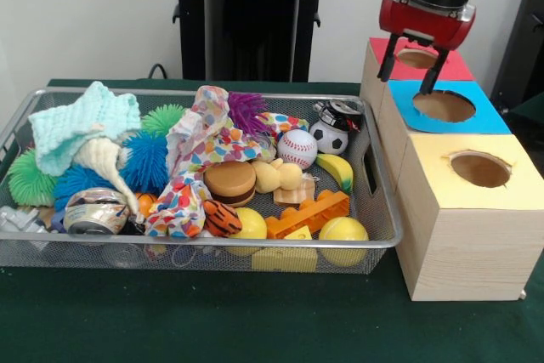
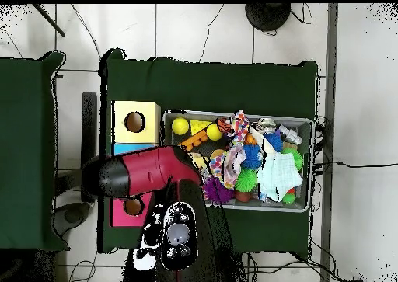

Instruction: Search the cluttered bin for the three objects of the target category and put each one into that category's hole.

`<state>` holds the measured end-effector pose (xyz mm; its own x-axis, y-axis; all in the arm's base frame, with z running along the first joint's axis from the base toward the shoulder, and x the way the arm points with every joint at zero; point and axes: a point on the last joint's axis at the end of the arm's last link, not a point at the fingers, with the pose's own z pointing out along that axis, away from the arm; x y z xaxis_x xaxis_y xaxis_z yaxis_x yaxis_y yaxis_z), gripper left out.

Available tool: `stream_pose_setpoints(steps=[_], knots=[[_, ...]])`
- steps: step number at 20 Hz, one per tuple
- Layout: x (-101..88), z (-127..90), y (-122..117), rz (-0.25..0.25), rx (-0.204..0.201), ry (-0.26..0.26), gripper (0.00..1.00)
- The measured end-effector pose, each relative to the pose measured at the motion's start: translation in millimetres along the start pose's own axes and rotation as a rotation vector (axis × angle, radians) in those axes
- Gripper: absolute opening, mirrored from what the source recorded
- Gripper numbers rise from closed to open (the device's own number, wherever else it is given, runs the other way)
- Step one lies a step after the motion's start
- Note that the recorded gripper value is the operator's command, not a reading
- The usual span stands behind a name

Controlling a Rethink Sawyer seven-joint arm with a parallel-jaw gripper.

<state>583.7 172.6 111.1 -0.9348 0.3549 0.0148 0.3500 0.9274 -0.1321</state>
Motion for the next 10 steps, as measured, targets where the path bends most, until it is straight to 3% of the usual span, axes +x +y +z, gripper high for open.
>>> stream_pose_setpoints(steps=[10], knots=[[2.5, 1.7, 6.0, -0.042, -0.004, -0.008, 1.0]])
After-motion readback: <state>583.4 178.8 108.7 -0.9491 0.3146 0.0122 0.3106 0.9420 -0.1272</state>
